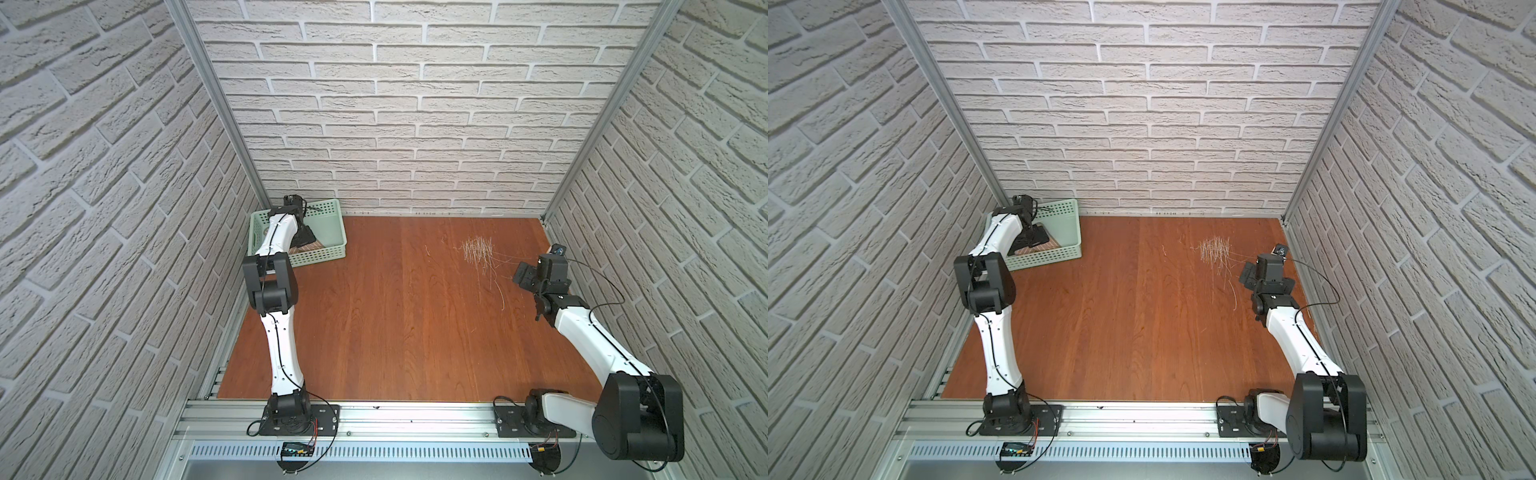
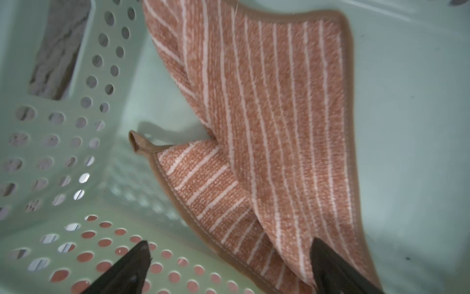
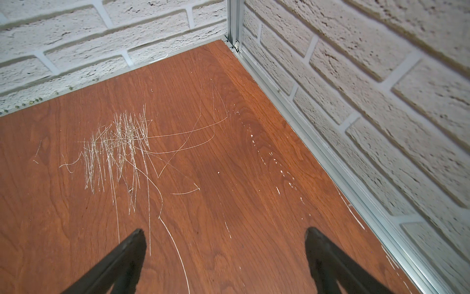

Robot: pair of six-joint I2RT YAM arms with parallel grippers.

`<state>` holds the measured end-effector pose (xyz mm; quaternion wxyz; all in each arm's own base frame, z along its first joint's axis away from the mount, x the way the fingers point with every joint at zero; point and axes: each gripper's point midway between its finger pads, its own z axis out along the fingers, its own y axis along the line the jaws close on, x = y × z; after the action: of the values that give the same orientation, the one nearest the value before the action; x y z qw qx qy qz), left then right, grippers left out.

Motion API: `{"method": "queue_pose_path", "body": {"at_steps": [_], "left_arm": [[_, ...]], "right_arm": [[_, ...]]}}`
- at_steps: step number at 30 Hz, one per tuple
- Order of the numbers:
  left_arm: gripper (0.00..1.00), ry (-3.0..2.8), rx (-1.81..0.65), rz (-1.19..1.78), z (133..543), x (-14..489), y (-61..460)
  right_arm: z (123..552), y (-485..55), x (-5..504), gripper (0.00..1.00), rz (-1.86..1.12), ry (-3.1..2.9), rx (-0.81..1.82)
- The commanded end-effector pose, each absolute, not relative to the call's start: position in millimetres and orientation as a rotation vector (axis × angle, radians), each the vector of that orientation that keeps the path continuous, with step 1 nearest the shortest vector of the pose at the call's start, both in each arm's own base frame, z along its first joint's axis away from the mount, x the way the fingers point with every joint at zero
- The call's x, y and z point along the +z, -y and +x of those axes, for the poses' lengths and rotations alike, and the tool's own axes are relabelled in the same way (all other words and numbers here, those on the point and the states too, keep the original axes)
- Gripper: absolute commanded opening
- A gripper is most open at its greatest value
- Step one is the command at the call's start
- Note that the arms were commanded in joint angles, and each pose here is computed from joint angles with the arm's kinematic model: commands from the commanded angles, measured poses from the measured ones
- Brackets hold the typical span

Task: Fold the square dishcloth
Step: Pick up the cleaning item from the bin.

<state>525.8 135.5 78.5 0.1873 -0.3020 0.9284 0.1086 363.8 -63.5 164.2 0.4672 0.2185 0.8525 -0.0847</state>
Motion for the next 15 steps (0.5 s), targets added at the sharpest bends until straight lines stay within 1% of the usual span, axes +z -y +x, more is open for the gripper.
{"method": "queue_pose_path", "body": {"at_steps": [1,5,6,8,10,11,13,15], "left_arm": [[0.98,-2.647,0.257,-0.908,521.8,66.3,-138.8],[0.97,-2.681,0.214,-0.911,524.2,47.8,-134.3],[0.94,-2.686,0.202,-0.912,525.4,44.2,-133.7],[0.84,-2.696,0.171,-0.910,529.0,37.5,-129.8],[0.71,-2.703,0.140,-0.910,532.5,32.7,-126.6],[0.60,-2.703,0.127,-0.909,534.6,31.6,-125.6],[0.41,-2.704,0.106,-0.906,538.3,30.2,-123.8],[0.22,-2.692,0.079,-0.897,544.2,38.0,-121.8]], "right_arm": [[366.1,63.7,175.9,0.99,0.549,-2.048,-0.180],[366.7,62.5,175.4,0.99,0.547,-2.049,-0.170],[366.6,62.2,174.9,0.99,0.549,-2.050,-0.168],[366.5,61.9,174.9,0.99,0.549,-2.050,-0.165],[366.2,61.6,175.5,0.99,0.548,-2.049,-0.163],[366.1,61.7,174.9,0.99,0.549,-2.050,-0.164],[365.8,61.7,175.7,0.99,0.550,-2.047,-0.162],[365.7,61.1,176.6,0.99,0.549,-2.046,-0.157]]}}
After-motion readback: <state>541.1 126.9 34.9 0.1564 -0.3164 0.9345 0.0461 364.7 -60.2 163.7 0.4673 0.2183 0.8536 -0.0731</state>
